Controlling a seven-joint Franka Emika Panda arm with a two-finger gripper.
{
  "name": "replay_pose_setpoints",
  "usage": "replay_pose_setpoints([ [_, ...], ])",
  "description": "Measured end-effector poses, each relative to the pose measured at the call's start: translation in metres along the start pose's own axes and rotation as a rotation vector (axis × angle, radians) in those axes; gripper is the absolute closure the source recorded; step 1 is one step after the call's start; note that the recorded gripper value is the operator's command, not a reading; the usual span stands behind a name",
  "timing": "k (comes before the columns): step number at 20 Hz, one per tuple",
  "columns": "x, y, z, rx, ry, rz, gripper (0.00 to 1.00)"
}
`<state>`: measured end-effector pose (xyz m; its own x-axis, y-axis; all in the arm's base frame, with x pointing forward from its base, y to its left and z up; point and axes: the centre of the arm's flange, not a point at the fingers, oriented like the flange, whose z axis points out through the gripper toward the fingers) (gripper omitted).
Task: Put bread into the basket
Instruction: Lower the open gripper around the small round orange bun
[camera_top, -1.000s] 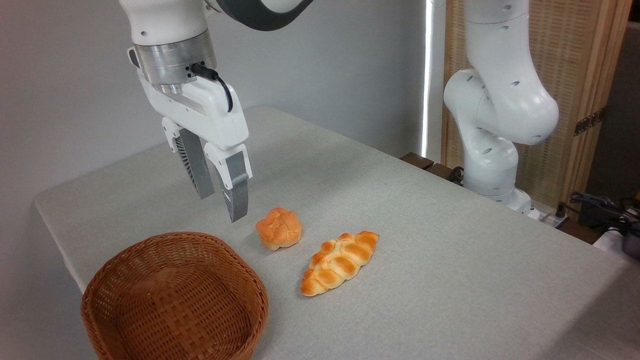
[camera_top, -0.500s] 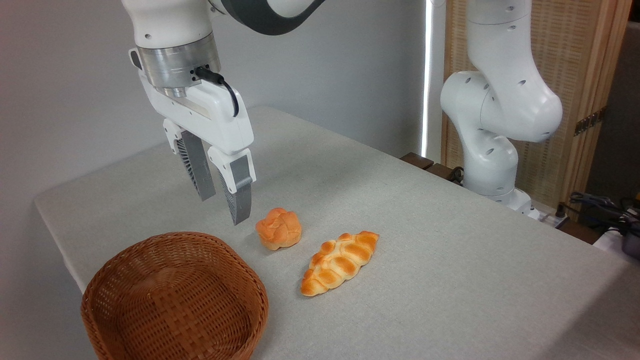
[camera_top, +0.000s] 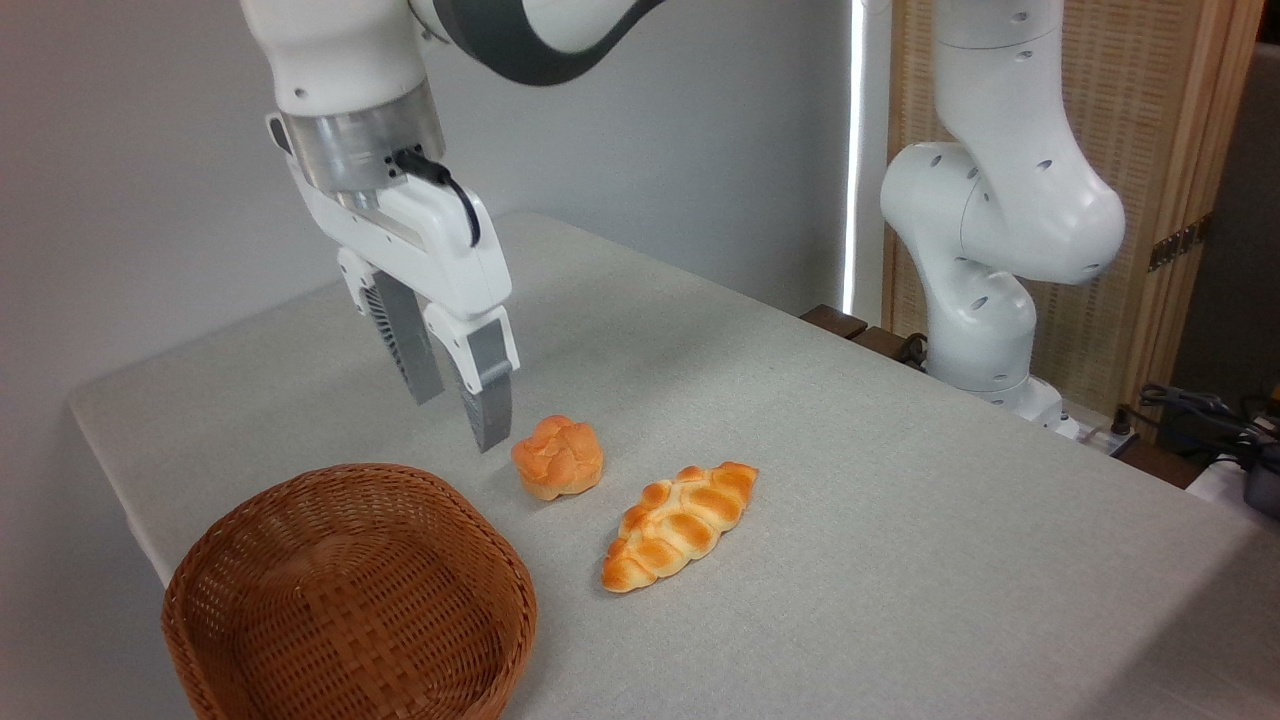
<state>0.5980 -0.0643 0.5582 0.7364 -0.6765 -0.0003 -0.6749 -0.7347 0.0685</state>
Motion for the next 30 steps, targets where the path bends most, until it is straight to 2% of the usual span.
replay_pose_setpoints([
  [6, -0.012, 0.036, 0.036, -0.004, -0.024, 0.034, 0.0],
  [10, -0.02, 0.069, 0.066, -0.02, -0.067, 0.072, 0.0],
  [17, -0.032, 0.103, 0.118, -0.032, -0.036, 0.113, 0.0],
  [22, -0.03, 0.112, 0.128, -0.04, -0.05, 0.141, 0.0],
  [30, -0.023, 0.106, 0.148, -0.046, -0.048, 0.166, 0.0],
])
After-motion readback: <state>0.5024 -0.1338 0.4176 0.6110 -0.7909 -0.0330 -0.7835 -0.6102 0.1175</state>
